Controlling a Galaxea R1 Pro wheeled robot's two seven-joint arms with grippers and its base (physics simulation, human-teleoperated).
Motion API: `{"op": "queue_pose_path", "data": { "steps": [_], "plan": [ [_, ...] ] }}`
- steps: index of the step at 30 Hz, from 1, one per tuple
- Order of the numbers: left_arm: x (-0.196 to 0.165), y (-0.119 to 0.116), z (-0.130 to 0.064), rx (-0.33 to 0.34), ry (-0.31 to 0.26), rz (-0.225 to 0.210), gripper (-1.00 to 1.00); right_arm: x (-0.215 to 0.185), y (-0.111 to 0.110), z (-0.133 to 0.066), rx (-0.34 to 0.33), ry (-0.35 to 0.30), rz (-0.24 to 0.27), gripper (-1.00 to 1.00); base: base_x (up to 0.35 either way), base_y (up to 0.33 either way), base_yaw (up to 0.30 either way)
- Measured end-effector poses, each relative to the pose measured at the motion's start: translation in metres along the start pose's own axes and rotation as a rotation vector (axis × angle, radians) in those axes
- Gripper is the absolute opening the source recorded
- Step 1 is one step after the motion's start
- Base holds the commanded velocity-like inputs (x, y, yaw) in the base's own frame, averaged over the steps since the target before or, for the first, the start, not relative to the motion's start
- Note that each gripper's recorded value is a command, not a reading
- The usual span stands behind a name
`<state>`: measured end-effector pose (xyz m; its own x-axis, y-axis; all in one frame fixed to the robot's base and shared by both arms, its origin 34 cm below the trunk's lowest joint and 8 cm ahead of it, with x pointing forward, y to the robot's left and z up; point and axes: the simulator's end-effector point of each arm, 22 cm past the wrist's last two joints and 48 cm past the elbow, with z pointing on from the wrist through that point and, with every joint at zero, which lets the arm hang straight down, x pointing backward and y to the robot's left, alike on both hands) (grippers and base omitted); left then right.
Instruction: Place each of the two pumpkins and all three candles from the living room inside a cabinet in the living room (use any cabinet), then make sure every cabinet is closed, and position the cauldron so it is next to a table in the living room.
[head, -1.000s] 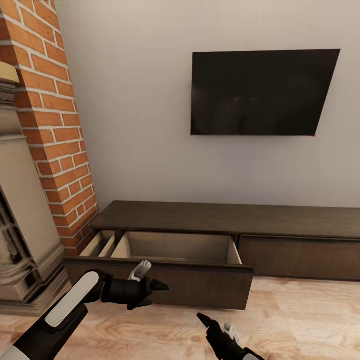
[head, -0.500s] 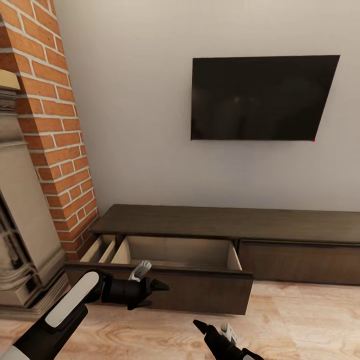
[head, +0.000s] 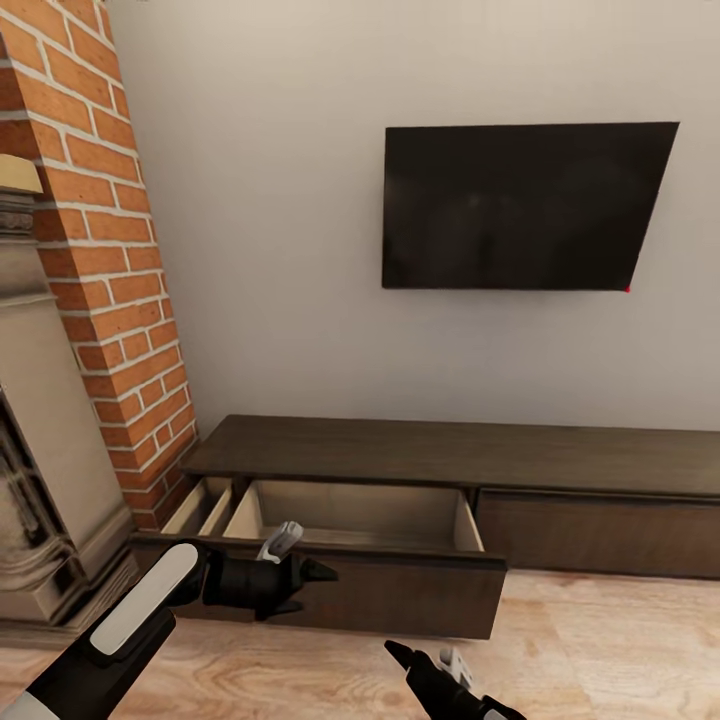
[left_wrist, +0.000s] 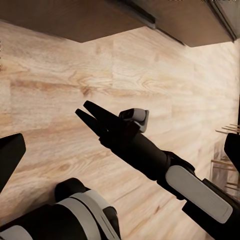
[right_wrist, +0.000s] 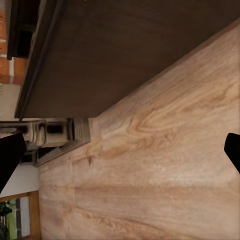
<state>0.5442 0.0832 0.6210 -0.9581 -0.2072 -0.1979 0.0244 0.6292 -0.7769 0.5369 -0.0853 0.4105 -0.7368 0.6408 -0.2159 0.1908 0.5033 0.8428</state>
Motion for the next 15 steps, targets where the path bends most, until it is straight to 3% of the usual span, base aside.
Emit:
{"op": "queue_pose_path", "data": {
  "steps": [9, 15],
  "plan": [
    [-0.009, -0.014, -0.011, -0.004, -0.004, 0.002, 1.00, -0.011, 0.017, -0.007, 0.002, -0.011, -0.005, 1.00, -0.168, 0.033, 0.231],
    [-0.011, -0.017, -0.015, -0.004, -0.006, 0.001, 1.00, -0.013, 0.021, -0.009, 0.002, -0.012, -0.007, 1.00, -0.042, 0.007, 0.268]
  ]
}}
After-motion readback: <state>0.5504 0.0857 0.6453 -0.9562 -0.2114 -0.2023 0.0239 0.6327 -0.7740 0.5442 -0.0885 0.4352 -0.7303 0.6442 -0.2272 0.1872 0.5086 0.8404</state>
